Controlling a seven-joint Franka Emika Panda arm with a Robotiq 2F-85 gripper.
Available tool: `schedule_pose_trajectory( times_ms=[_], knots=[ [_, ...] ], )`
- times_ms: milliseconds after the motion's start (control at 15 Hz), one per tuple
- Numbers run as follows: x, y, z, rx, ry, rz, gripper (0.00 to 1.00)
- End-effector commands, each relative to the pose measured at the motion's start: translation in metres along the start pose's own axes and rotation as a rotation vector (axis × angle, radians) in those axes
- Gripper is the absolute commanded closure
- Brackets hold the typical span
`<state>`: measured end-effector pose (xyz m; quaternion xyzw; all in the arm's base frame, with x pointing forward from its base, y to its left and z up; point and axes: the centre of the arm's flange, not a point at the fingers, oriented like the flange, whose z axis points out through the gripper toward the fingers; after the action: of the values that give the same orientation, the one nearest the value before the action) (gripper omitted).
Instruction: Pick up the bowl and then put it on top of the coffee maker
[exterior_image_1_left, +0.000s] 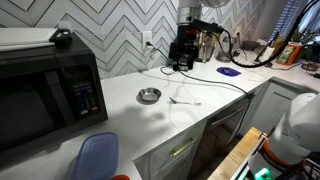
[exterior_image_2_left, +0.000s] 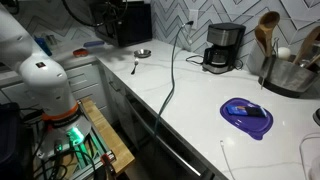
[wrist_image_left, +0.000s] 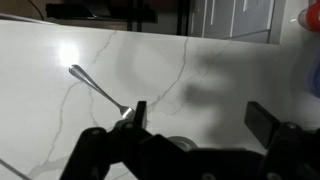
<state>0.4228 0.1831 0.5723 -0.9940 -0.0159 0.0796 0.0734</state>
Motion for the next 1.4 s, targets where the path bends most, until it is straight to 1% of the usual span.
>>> schedule_pose_trajectory(
  times_ms=[0,733,800,867,1067,1333],
  knots=[
    [0.000,0.000,0.000,0.000,0.000,0.000,0.00],
    [0.000,0.000,0.000,0.000,0.000,0.000,0.00],
    [0.007,0.003,0.002,0.001,0.009,-0.016,0.00],
    [0.017,0.010,0.007,0.007,0.025,-0.003,0.00],
    [0.041,0.027,0.023,0.028,0.024,-0.027,0.00],
    [0.071,0.044,0.052,0.055,0.036,-0.100,0.00]
  ],
)
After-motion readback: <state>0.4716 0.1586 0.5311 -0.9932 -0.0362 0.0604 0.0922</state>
